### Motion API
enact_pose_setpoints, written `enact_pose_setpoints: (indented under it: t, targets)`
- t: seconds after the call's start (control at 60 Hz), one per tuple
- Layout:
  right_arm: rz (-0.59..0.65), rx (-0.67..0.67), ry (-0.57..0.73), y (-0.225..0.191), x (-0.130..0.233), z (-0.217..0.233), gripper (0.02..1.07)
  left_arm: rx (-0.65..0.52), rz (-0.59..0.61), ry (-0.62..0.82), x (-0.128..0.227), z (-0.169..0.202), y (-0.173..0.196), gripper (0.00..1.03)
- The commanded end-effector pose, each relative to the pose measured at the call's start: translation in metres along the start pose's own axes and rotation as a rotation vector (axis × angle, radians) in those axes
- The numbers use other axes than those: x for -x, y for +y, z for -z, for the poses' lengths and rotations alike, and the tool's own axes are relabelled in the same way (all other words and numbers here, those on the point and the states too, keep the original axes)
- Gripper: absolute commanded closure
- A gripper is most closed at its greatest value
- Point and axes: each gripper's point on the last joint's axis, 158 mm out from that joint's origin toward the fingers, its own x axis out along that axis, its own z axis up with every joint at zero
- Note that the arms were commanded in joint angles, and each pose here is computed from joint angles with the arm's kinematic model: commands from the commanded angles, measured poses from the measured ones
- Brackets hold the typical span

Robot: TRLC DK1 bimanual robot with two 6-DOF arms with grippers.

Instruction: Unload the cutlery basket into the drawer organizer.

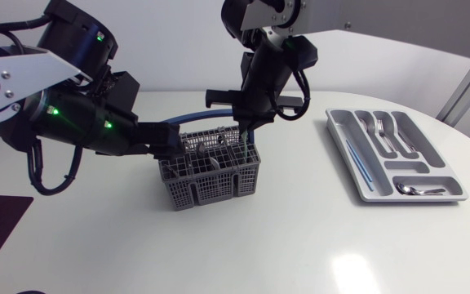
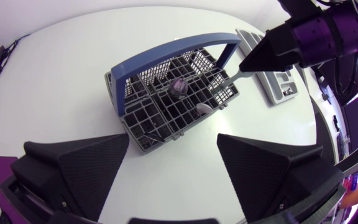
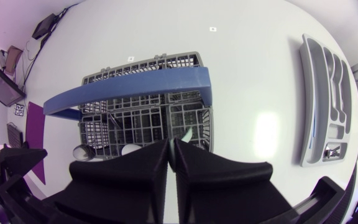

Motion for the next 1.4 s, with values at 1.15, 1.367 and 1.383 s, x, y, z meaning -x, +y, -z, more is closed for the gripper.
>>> enact_pose_setpoints:
  t: [1.15,1.367,1.383]
  targets:
    - [0.207,-0.074,-0.144,-0.125,0.105,0.03,1.01,-0.077,0.001,0.011,-0.01,0.005,-0.017,0.04]
    - [0.391,-0.14,-0.134,-0.203,0.083,0.039,1.01,-0.097,0.004,0.003,-0.017,0.003,-0.019,0.04]
    - [0.407,-0.144,-0.136,-0.209,0.081,0.04,1.01,-0.098,0.004,0.003,-0.017,0.003,-0.019,0.04]
